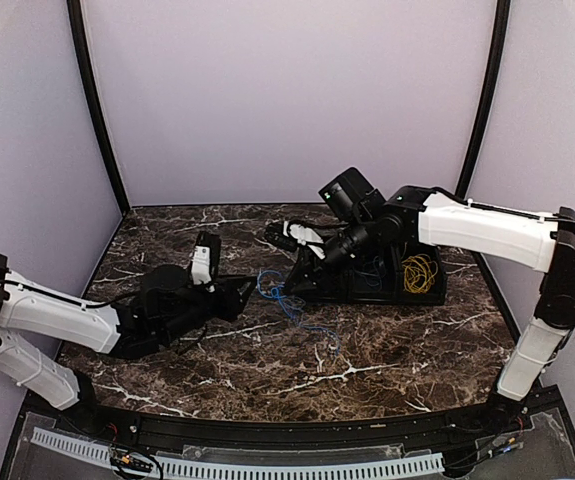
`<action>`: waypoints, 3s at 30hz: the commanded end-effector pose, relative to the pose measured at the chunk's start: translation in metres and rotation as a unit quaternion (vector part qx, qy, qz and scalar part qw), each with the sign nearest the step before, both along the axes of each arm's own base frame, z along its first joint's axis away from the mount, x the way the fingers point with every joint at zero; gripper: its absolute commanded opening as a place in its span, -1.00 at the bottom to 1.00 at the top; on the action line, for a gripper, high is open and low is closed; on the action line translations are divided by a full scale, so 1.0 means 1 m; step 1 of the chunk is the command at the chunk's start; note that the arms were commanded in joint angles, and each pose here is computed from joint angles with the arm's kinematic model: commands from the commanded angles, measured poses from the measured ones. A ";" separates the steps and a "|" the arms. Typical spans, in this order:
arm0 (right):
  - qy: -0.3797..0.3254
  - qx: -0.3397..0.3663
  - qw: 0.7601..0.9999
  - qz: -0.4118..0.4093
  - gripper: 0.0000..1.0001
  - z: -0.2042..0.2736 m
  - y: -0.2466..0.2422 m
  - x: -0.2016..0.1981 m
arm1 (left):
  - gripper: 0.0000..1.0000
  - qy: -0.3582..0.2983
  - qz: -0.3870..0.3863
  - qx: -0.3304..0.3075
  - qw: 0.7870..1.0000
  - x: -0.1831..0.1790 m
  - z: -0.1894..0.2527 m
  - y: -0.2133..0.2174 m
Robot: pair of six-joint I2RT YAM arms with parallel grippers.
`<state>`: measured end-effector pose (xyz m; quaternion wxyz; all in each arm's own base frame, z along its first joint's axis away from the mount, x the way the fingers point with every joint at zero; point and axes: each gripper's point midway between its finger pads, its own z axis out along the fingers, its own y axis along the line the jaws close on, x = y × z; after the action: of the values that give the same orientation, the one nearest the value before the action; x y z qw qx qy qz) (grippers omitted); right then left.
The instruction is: Untangle the cables
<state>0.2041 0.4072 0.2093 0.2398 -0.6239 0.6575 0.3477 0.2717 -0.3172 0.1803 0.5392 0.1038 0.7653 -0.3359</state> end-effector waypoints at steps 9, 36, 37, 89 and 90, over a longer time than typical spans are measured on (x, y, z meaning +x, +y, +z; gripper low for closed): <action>-0.024 0.004 1.000 -0.008 -1.00 0.006 0.001 0.006 | -0.05 -0.033 -0.129 0.022 0.991 -0.047 0.036 -0.001; 0.003 0.021 1.000 0.010 -1.00 0.016 0.007 -0.003 | -0.21 -0.026 -0.129 0.063 0.989 -0.014 0.012 -0.052; 0.003 0.022 1.000 0.011 -1.00 0.016 0.007 -0.003 | -0.31 -0.024 -0.127 0.066 0.989 -0.012 0.008 -0.053; -0.150 0.099 0.943 -0.281 -1.00 0.152 -0.171 0.200 | -0.16 0.116 0.111 -0.002 0.987 0.045 -0.046 0.116; -0.148 0.095 0.942 -0.284 -1.00 0.148 -0.174 0.201 | -0.16 0.111 0.111 -0.004 0.987 0.044 -0.042 0.117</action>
<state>0.3883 0.2451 0.3708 0.4783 -0.4498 0.7107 0.2526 0.3252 -0.2062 0.1378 0.4864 -0.0320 0.8232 -0.2910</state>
